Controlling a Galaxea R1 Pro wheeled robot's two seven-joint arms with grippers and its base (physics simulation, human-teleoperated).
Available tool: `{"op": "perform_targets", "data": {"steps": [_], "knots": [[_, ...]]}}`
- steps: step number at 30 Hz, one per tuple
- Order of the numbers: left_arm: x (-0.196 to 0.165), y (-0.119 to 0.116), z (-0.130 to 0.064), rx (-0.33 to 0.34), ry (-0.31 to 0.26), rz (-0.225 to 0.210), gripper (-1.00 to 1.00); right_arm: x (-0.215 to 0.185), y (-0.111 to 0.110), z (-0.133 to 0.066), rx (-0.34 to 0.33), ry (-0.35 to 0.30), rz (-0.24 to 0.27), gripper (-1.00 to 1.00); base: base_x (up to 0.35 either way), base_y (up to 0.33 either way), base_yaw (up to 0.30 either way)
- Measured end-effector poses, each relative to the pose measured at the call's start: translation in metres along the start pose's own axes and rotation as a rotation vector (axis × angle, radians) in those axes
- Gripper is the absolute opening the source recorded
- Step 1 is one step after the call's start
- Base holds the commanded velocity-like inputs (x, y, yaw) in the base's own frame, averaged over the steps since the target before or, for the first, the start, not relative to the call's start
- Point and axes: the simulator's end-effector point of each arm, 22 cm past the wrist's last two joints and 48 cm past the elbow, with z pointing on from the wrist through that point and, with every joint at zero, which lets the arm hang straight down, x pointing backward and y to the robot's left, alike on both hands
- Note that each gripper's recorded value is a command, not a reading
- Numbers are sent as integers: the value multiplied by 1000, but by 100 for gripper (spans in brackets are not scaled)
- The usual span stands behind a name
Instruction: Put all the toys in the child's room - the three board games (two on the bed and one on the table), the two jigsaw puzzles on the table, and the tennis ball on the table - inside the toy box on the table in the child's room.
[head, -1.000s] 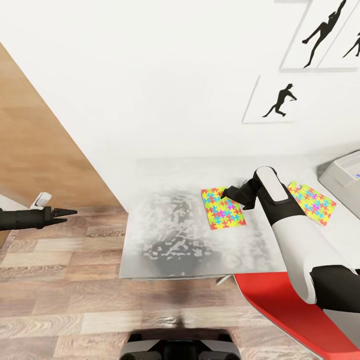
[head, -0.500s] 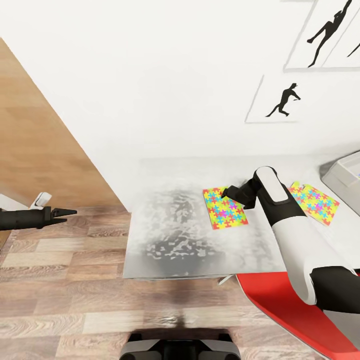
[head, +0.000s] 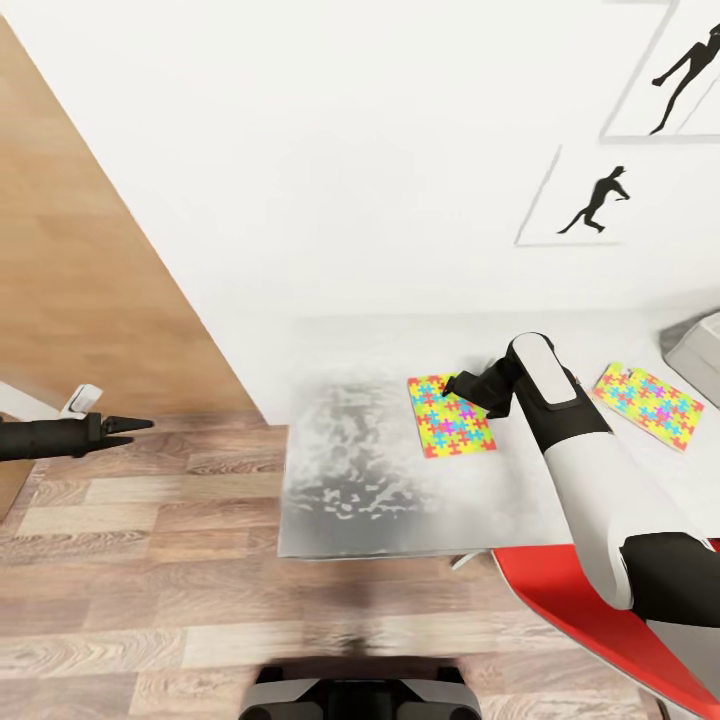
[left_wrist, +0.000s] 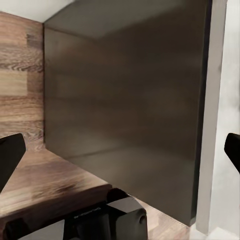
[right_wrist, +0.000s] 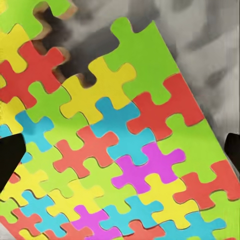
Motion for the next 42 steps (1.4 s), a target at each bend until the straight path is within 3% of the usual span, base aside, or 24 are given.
{"op": "perform_targets", "data": {"steps": [24, 42], "knots": [[0, 0, 0, -1, 2, 0, 100, 1, 3, 1, -6, 2, 3, 100, -43, 255, 0], [0, 0, 0, -1, 1, 0, 100, 1, 2, 0, -2, 0, -4, 100, -29, 115, 0]]}}
